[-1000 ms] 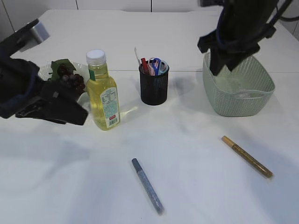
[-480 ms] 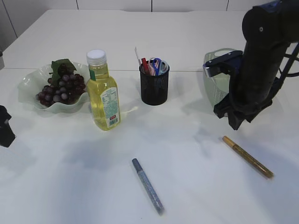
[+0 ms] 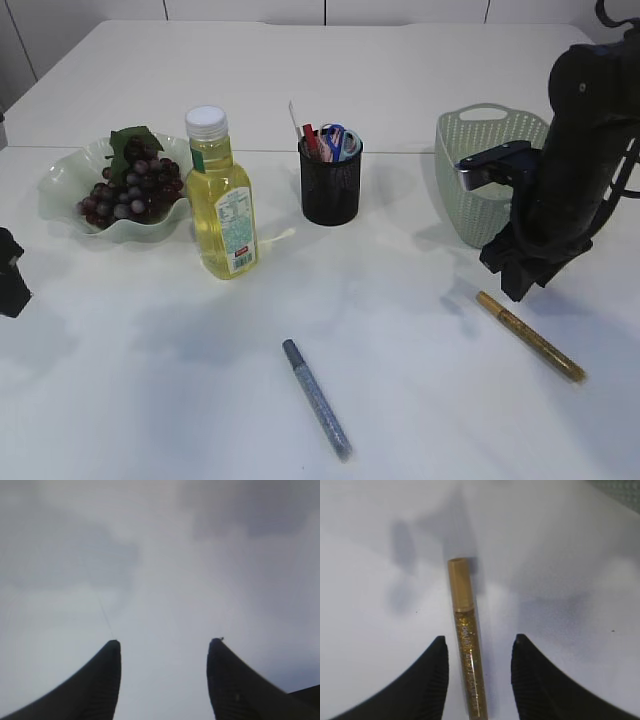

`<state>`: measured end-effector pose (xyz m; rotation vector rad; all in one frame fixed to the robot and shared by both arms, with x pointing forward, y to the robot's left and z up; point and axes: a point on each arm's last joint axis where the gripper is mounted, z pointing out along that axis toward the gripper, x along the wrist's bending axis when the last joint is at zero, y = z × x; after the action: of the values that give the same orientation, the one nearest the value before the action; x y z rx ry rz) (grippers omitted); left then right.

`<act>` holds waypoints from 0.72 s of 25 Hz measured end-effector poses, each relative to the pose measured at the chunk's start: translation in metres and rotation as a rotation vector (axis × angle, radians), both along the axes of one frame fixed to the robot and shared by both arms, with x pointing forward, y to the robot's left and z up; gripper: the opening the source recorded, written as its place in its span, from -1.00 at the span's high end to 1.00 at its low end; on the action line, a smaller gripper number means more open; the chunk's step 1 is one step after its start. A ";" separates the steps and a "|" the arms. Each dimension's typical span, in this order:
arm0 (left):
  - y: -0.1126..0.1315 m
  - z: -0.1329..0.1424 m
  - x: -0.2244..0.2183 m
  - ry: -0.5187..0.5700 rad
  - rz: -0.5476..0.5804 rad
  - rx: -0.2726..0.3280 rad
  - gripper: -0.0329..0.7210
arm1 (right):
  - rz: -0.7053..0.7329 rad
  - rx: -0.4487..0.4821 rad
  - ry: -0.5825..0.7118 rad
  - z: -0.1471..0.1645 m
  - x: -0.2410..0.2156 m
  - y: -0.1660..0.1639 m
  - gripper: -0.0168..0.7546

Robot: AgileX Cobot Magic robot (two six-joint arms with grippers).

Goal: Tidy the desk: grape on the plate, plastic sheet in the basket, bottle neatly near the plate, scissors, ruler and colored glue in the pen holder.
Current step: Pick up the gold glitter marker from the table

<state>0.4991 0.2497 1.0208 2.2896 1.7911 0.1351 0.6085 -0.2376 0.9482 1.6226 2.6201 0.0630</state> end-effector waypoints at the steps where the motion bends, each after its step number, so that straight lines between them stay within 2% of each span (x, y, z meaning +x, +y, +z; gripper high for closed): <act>1: 0.000 0.000 0.000 0.000 0.000 0.000 -0.16 | 0.015 0.007 0.001 0.000 0.000 -0.001 0.07; 7: 0.000 0.000 0.001 -0.007 0.003 -0.003 -0.16 | 0.037 0.067 0.031 -0.015 0.003 0.005 0.07; 18: -0.001 0.001 0.003 -0.032 0.010 -0.017 -0.16 | 0.026 0.062 0.039 -0.035 0.008 0.006 0.07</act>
<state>0.5020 0.2484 1.0217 2.2534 1.7816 0.1569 0.6166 -0.2318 0.9136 1.6246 2.6944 0.1165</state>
